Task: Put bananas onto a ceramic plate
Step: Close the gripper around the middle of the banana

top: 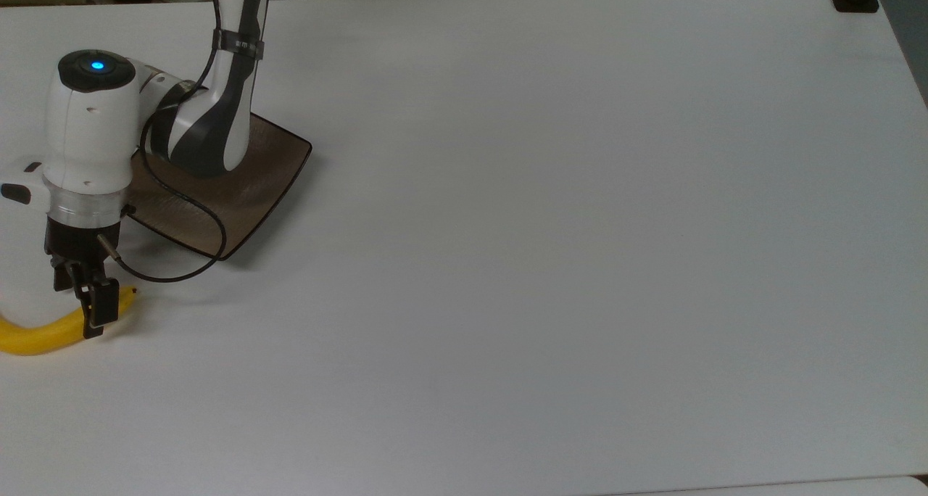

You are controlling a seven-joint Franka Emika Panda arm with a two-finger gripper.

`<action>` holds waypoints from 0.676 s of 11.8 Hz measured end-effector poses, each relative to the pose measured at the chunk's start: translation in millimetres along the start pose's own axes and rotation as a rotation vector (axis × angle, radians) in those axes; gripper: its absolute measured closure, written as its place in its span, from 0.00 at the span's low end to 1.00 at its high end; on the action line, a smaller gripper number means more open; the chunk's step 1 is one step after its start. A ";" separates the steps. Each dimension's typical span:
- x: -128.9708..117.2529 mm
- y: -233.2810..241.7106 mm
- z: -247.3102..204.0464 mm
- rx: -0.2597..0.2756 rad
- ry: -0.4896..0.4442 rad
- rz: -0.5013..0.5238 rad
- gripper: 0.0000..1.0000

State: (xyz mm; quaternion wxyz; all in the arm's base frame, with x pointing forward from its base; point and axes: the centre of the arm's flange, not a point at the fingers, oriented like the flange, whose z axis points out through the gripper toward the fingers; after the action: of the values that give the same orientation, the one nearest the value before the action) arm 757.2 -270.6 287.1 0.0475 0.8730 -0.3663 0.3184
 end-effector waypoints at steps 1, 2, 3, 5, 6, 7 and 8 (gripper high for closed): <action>-1.8 0.5 2.3 -0.002 -0.003 0.000 0.01; -2.8 0.8 3.4 -0.002 -0.005 -0.001 0.04; -3.3 0.9 4.0 -0.003 -0.006 -0.001 0.06; -2.4 0.8 3.6 -0.002 -0.003 -0.001 0.30; -1.2 0.2 2.7 -0.001 -0.001 -0.001 0.48; -0.8 0.1 2.4 -0.001 0.000 -0.001 0.62; -0.8 -0.1 2.4 0.000 0.000 -0.001 0.67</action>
State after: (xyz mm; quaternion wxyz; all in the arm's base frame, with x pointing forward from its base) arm 758.1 -270.8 284.8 0.0478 0.8731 -0.3660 0.3185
